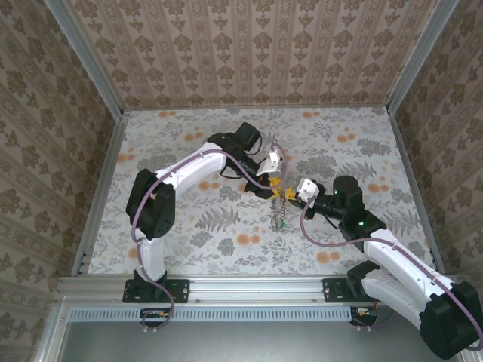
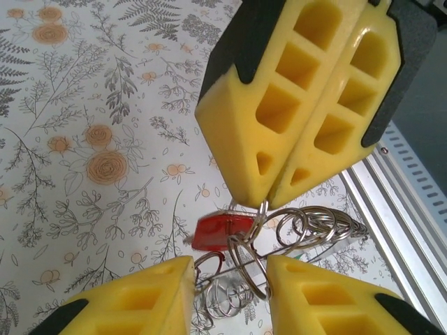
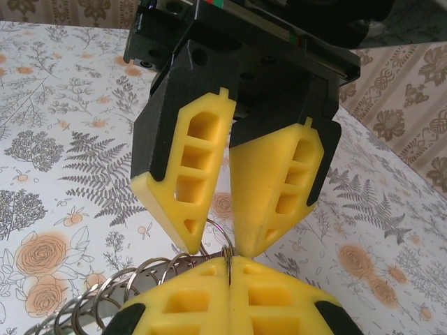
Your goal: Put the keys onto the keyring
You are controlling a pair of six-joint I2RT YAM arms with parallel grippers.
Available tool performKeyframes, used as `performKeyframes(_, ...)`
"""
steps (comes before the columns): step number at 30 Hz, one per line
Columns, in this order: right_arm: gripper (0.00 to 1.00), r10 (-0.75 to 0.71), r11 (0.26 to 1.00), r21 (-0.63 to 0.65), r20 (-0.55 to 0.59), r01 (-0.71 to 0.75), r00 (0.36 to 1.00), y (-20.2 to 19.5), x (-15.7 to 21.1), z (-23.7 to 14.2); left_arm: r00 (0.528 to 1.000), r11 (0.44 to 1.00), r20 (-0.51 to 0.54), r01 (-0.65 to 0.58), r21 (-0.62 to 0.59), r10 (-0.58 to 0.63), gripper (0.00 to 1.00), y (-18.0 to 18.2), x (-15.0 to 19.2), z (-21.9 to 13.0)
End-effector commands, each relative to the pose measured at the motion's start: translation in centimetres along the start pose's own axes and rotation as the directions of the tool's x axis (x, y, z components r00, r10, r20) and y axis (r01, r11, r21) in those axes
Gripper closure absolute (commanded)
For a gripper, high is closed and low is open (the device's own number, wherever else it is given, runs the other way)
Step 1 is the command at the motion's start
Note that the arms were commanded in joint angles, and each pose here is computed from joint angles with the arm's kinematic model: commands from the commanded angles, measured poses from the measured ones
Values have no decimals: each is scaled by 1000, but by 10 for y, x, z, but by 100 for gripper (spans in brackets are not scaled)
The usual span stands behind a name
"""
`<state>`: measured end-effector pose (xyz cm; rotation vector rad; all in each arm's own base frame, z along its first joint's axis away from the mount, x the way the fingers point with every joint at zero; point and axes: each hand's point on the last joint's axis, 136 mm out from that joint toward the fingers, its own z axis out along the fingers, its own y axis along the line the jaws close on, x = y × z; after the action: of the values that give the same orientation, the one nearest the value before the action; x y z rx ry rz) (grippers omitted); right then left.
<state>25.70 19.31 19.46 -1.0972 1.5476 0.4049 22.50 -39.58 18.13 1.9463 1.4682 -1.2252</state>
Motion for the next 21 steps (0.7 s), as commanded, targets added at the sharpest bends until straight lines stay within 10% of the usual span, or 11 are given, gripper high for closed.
performKeyframes(1, 100, -54, 999, 13, 88, 53, 995, -6, -30, -5, 999, 999, 23, -25, 22, 25, 72, -3, -10, -2)
performKeyframes(9, 100, -56, 998, 22, 84, 54, 995, -6, -29, -6, 999, 999, 32, -18, 29, 17, 100, -5, -11, -3)
performKeyframes(21, 100, -7, 999, 52, 27, 5, 1000, 0, -7, -13, 974, 992, 222, 72, -99, -49, 100, 17, -32, -12)
